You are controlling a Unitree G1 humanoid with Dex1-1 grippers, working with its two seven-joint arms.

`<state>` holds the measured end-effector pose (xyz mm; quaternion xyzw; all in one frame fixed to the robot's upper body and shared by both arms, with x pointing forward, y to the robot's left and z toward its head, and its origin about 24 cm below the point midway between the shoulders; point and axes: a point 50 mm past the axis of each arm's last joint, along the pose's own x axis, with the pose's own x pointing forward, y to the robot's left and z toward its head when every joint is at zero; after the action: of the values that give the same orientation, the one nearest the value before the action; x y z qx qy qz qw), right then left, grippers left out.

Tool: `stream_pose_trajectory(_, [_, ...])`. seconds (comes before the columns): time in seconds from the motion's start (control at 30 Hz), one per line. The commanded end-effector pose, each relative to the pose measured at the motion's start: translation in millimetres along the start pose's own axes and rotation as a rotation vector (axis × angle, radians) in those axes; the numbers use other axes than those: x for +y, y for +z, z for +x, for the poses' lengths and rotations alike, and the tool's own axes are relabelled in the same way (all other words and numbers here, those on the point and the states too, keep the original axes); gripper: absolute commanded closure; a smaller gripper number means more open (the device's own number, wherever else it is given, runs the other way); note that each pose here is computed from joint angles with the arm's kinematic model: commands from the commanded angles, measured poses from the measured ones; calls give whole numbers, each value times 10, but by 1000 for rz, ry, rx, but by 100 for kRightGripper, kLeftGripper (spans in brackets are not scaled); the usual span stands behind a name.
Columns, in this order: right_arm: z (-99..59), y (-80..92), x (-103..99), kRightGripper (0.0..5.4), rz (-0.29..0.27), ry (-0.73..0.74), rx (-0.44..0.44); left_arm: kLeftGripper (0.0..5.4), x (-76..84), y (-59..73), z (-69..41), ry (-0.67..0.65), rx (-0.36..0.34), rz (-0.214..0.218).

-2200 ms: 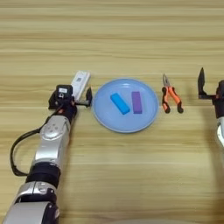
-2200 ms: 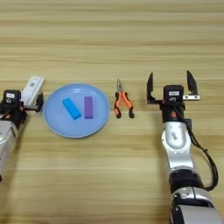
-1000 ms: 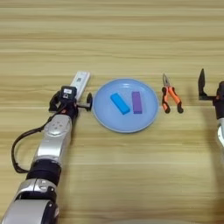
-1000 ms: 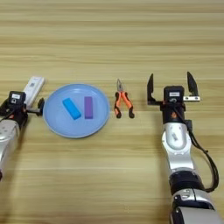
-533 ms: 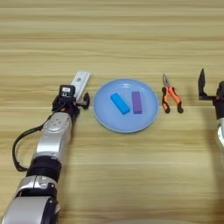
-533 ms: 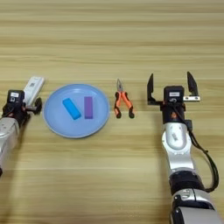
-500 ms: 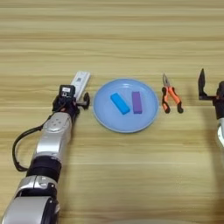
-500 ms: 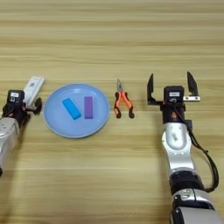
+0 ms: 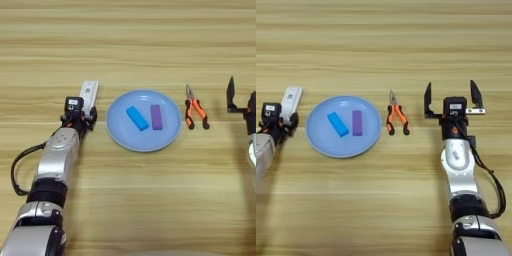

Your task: Move the objects on the table

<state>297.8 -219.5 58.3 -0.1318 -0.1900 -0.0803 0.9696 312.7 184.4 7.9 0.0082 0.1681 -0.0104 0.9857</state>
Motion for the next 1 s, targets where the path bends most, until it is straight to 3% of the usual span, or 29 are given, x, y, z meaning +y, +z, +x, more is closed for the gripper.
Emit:
stream_pose_trajectory(0.03, [-6, -6, -12, 0, -1, -6, 9, 255, 36, -138, -45, 5, 64, -8])
stream_pose_trajectory(0.27, [-6, -11, -15, 0, -1, -6, 11, 255, 31, -136, -56, -4, 65, -11])
stream_pose_trajectory(0.9, [-9, -12, -9, 0, -5, -2, 11, 255, -33, 2, -116, -93, -96, 21])
stream_pose_trajectory(1.0, [-11, -13, -7, 0, -5, -2, 11, 255, -34, 7, -118, -92, -105, 9])
